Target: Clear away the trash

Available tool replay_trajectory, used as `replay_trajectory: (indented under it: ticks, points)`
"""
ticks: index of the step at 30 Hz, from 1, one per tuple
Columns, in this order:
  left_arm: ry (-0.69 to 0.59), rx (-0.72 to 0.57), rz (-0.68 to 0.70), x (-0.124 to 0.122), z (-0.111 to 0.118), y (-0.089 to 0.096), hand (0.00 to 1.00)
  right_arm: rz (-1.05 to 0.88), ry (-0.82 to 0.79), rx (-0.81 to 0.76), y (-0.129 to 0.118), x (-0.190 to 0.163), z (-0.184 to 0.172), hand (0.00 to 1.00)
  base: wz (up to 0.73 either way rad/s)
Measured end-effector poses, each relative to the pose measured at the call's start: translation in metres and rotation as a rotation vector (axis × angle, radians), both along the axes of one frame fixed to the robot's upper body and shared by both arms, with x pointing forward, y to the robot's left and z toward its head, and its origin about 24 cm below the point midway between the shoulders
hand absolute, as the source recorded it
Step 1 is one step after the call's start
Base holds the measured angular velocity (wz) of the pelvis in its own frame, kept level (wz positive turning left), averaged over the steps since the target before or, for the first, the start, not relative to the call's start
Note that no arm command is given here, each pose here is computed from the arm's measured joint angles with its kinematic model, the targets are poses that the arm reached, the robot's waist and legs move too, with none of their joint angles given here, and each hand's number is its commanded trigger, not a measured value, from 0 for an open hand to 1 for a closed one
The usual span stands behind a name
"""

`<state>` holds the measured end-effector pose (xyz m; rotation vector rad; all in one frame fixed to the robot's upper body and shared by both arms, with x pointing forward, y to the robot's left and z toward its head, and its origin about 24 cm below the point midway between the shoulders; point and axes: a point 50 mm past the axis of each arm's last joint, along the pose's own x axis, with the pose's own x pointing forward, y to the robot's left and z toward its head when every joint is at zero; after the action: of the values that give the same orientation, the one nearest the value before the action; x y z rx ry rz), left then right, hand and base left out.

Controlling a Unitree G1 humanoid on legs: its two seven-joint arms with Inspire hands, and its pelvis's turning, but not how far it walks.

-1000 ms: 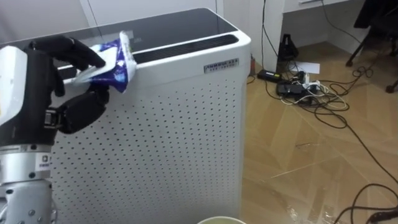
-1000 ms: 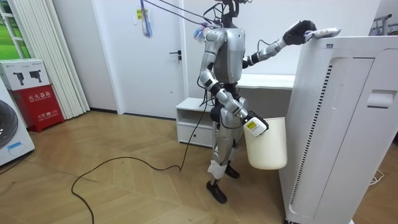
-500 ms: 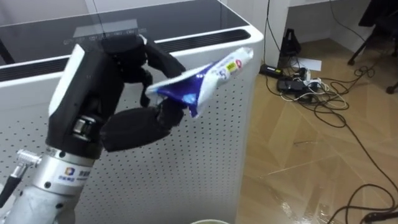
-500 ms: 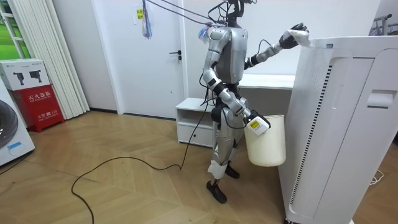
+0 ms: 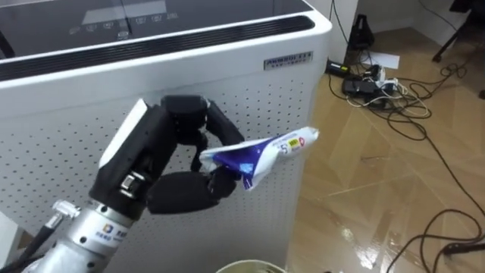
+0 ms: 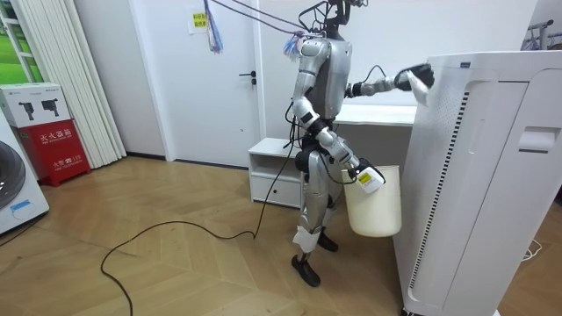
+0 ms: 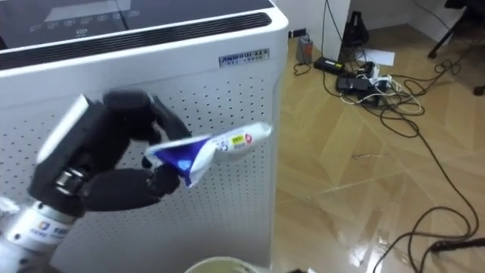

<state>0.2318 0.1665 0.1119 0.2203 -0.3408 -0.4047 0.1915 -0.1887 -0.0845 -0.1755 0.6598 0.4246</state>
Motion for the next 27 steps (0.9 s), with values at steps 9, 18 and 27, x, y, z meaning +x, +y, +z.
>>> replay_trajectory:
  ticks: [9,18,27]
  points:
    - [0.257,0.021,-0.006,0.005,-0.061,-0.008,1.0,0.007,-0.037,-0.041,-0.001,0.033,0.007,1.0,0.04]
    - [0.412,0.131,-0.072,0.001,-0.099,-0.019,1.0,0.018,-0.039,-0.034,0.006,0.039,0.007,1.0,-0.01]
    - [0.555,0.195,-0.132,-0.004,-0.129,-0.023,1.0,0.014,-0.025,-0.032,0.007,0.038,0.004,1.0,0.02]
